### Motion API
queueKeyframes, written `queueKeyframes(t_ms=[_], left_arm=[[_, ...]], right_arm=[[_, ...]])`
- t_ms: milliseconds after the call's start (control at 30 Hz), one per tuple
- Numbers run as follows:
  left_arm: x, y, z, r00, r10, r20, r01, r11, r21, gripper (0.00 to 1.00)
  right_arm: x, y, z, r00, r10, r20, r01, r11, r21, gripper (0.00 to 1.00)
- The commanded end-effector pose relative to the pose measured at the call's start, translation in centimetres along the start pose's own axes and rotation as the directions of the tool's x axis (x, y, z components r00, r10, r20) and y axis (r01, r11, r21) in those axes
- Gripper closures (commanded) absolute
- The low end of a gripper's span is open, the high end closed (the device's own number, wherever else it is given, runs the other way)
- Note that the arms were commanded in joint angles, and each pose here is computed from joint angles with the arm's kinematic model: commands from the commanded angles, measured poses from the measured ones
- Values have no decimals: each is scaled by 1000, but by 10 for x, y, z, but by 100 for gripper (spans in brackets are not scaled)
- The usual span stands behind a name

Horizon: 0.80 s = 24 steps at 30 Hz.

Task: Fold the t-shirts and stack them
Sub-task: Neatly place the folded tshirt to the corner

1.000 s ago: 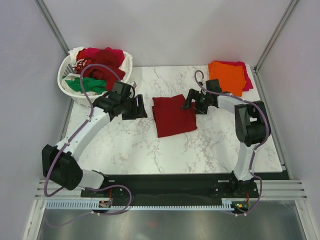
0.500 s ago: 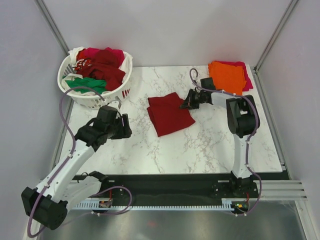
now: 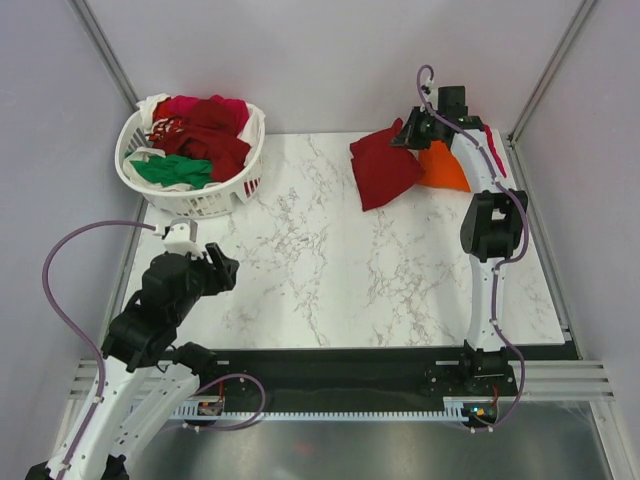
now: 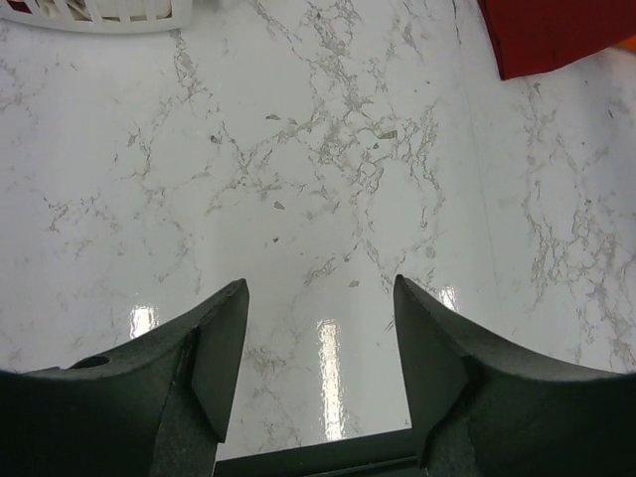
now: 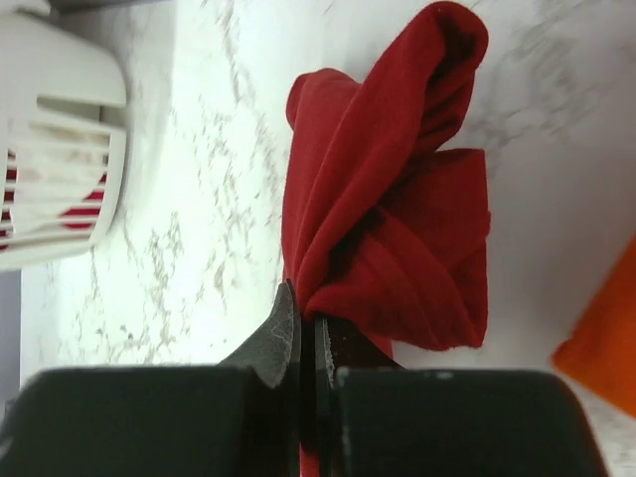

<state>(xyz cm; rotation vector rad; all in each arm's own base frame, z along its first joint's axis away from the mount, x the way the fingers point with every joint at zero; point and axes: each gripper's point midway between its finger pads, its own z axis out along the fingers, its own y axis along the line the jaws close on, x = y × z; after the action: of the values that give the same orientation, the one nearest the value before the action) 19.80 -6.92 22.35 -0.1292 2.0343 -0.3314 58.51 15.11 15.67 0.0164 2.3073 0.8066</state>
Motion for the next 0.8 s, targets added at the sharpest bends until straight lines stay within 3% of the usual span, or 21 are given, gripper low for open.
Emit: queueKeyframes(t_ms=[0,133,300,400,767], left_arm=[[-6,5,2,999,-2,48,3,1000,-25,33],[-3,5,7,1000,7,25,-6,999,-33,33],[1,5,12,1000,13,-1,-13,999,-39,34],[3,5,13,1000,16,-10,-17,999,-41,34],[5,5,17,999,20,-26,-21,999,-45,34]], right_arm=[[-41,-30,-23,995,47,83,-51,998,46,100],[-86,-80,-59,970,111,218,-129,989,67,100],[-105,-168,-102,928,215,303,-246,967,67,100],[-108,-198,-115,899,287,330,-303,953,-2,100],[-121,-206,-131,876,283,390,-312,950,13,100]])
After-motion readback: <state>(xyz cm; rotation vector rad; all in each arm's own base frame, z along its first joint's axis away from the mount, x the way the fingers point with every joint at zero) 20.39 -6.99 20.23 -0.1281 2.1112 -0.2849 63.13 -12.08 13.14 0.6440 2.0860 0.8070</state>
